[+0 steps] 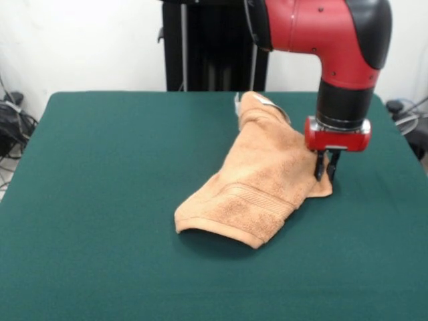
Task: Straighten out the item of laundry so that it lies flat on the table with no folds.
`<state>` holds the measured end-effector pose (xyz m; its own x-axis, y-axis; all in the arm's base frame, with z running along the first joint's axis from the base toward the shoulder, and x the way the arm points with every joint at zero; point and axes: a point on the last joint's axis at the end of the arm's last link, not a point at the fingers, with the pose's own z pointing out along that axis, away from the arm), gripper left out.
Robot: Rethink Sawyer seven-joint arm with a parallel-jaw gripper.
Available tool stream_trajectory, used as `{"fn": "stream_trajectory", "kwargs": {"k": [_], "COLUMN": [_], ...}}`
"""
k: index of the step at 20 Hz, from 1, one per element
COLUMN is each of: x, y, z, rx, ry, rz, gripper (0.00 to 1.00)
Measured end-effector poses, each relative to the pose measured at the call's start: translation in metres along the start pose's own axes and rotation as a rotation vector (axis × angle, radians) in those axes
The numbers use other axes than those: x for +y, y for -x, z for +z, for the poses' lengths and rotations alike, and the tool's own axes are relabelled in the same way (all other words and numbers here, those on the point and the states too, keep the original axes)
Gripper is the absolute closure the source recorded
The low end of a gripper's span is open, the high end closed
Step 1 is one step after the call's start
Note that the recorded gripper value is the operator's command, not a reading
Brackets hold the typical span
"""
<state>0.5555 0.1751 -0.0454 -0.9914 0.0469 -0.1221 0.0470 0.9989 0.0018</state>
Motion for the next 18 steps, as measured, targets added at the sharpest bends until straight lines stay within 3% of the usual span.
{"fn": "stream_trajectory", "kwargs": {"k": [18], "x": [0.0062], "y": [0.0026], "z": [0.0007], "rx": [0.002], "ry": [0.003], "rz": [0.034], "gripper": [1.00]}}
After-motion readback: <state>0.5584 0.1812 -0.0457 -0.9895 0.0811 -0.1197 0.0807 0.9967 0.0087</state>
